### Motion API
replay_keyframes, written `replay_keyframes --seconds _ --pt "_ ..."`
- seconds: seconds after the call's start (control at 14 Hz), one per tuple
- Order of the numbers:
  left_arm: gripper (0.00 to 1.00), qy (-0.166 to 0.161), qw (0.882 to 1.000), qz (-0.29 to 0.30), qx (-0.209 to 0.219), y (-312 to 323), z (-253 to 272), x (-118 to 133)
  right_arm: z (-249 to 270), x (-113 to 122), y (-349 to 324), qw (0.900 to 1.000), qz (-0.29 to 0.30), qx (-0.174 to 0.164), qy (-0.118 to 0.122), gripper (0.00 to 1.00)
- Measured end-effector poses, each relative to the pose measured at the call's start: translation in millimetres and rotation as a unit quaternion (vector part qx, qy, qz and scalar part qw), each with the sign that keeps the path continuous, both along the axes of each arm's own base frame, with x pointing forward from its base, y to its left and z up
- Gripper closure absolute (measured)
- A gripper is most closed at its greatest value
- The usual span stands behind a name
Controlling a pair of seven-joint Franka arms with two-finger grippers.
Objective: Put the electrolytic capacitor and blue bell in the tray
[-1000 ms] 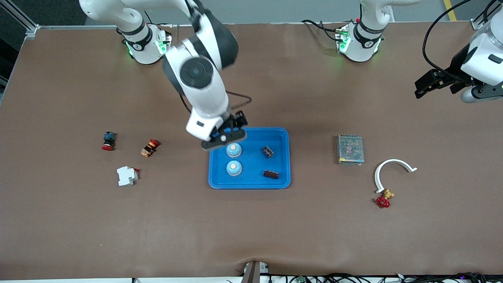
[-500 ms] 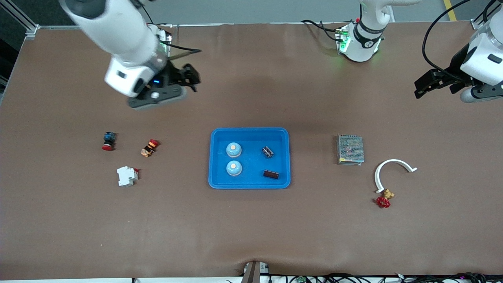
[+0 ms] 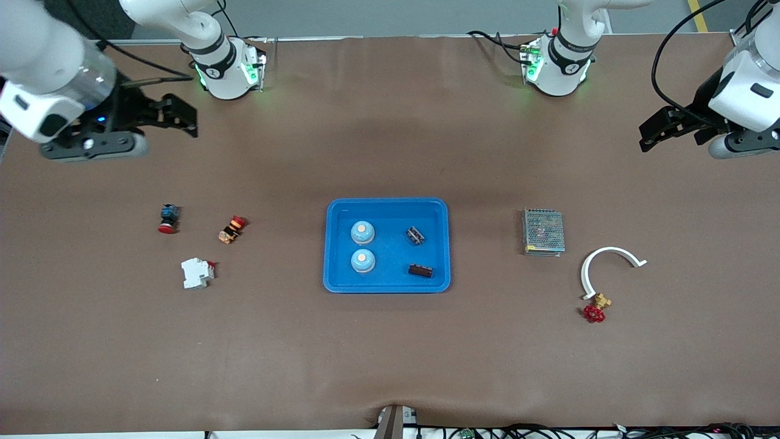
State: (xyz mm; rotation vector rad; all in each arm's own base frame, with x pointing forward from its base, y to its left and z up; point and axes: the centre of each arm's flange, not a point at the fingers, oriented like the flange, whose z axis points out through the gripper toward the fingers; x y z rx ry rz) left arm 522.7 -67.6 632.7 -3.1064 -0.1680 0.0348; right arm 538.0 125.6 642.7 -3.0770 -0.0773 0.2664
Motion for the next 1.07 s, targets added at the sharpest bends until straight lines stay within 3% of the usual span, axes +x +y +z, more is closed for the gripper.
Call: replay_keyframes --seconds 0.29,0.57,0.86,1.07 --pt "0.00 -0.005 1.000 -0.001 -0.001 -0.6 4.6 0.1 -5.3 15.4 -79.1 1.000 -0.011 -0.007 -0.007 0.00" --pt "0.00 -0.008 1.000 -0.001 -0.001 -1.6 7.5 0.0 -21.6 42.6 -133.9 0.999 -0.010 -0.015 -0.050 0.00" --pt "0.00 -0.008 1.000 -0.002 -0.001 -2.0 8.2 -0.3 -49.9 59.5 -192.3 0.998 0.044 -0.011 -0.050 0.00" --pt "0.00 -0.010 1.000 -0.002 -0.001 -2.1 10.5 -0.2 -46.7 63.0 -183.3 0.998 0.029 -0.014 -0.061 0.00"
